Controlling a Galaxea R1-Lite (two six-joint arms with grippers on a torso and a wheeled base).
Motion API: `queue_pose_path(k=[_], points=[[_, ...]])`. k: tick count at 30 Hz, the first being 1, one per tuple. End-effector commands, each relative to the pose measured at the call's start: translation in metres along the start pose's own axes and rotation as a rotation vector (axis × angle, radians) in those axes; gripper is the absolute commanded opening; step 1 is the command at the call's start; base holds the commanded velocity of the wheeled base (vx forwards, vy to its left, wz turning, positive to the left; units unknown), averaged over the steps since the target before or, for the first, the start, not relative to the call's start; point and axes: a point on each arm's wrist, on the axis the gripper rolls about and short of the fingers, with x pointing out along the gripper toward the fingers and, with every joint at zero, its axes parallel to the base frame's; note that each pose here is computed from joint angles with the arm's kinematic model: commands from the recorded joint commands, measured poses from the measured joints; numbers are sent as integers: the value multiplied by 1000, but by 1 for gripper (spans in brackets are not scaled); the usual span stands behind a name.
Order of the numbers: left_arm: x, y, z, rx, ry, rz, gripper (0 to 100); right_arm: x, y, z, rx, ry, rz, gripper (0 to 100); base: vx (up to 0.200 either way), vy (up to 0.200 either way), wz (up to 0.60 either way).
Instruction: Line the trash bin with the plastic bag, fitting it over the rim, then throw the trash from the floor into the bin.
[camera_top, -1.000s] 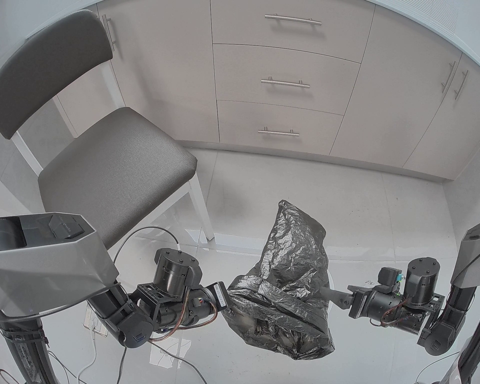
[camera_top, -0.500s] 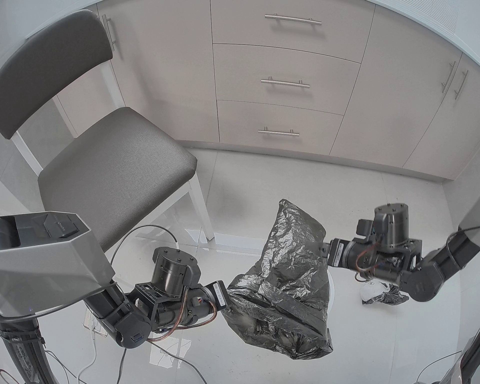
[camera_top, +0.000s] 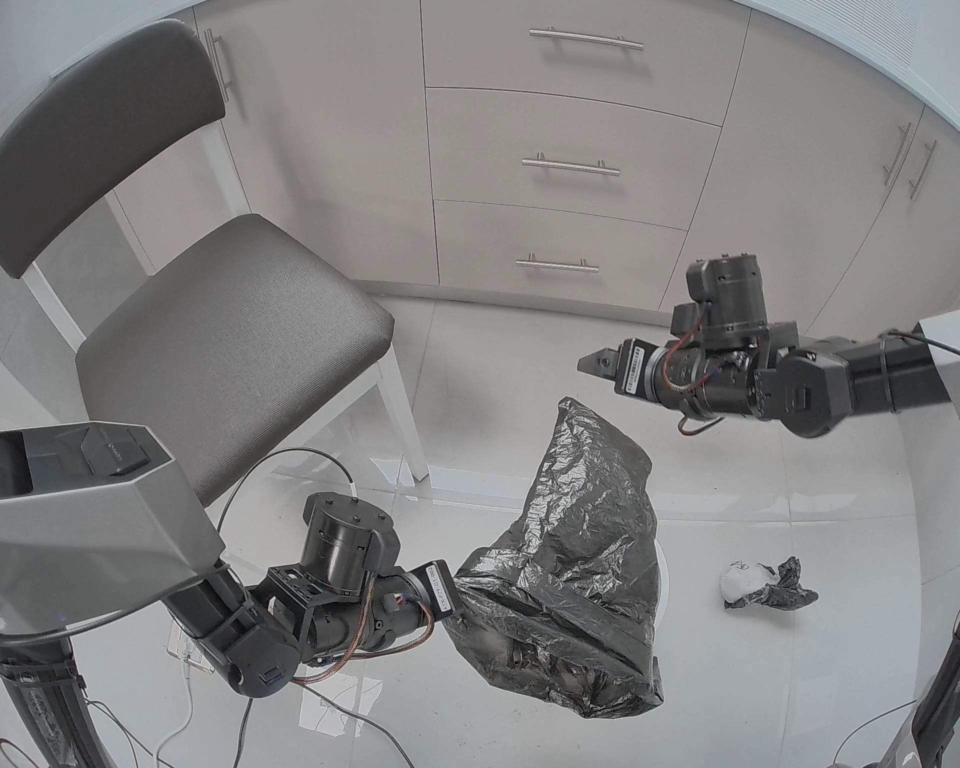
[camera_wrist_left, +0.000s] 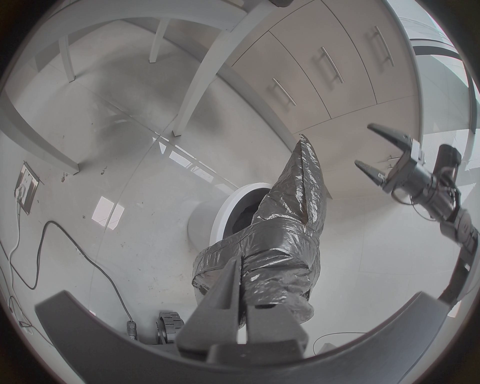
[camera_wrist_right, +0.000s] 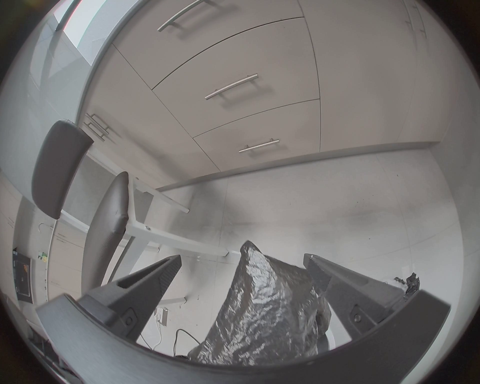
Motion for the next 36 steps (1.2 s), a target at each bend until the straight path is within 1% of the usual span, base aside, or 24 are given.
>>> queue_pose_path(k=[1, 4, 13, 25, 30, 36], points=[[-1, -2, 1, 1, -3, -8, 0, 53, 20, 5, -41, 81, -77, 100, 0, 0, 0], [-2, -2, 1, 1, -3, -8, 0, 65, 20, -2, -48, 83, -105, 100, 0, 0, 0], [-1, -2, 1, 1, -4, -7, 0, 81, 16, -21, -53, 128, -129, 100, 0, 0, 0], [-1, -2, 1, 3, -4, -7, 0, 88, 14, -33, -64, 151, -159, 100, 0, 0, 0], [-1, -1, 0, 4, -3, -5, 0, 91, 11, -43, -78, 188, -206, 100, 0, 0, 0], [-1, -1, 0, 4, -3, -5, 0, 93, 10, -47, -84, 196, -224, 100, 0, 0, 0]])
